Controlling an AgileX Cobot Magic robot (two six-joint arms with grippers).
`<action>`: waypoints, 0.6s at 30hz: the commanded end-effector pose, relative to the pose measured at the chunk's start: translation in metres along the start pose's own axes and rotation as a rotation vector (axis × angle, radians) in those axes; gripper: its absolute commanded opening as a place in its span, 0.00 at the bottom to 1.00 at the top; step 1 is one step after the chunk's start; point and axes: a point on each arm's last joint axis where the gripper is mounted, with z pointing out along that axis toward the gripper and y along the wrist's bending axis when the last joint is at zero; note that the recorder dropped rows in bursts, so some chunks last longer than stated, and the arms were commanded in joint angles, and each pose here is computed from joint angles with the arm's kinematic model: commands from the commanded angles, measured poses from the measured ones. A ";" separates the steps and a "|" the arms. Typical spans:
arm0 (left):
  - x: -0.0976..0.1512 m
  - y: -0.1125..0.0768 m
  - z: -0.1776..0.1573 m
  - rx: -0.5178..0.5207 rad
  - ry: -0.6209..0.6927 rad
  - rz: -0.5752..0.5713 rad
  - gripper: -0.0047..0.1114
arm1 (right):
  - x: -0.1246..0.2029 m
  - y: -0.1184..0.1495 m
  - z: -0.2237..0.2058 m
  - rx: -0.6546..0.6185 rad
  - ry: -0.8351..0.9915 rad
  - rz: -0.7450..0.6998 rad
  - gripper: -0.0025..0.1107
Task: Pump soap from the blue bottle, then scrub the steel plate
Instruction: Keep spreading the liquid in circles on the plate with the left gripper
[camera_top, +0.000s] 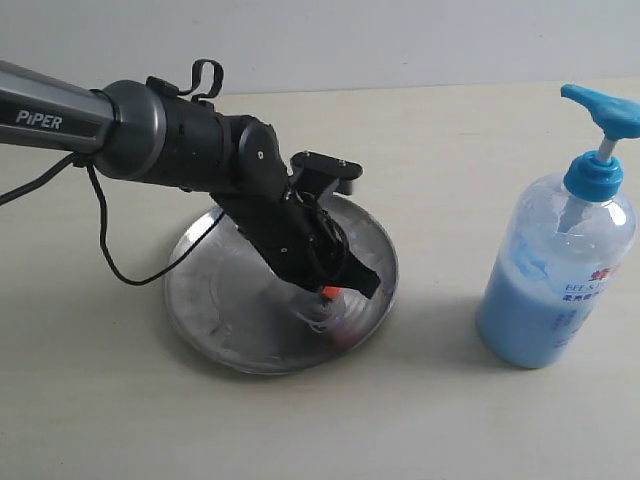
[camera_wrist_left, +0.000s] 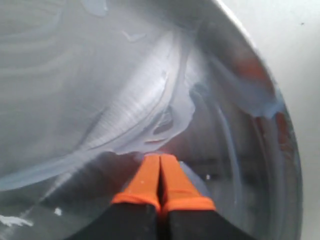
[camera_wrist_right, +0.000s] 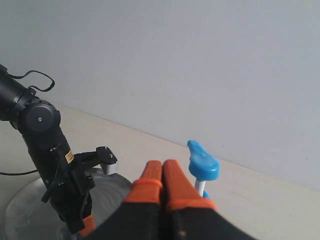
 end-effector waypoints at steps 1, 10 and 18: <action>0.014 0.013 0.007 -0.057 0.119 0.018 0.04 | -0.001 0.000 -0.001 0.008 -0.015 -0.015 0.02; 0.026 0.005 0.005 0.015 0.252 -0.042 0.04 | -0.001 0.000 -0.001 0.008 -0.015 -0.015 0.02; 0.014 -0.004 0.006 0.113 0.125 -0.092 0.04 | -0.001 0.000 -0.001 0.008 -0.015 -0.015 0.02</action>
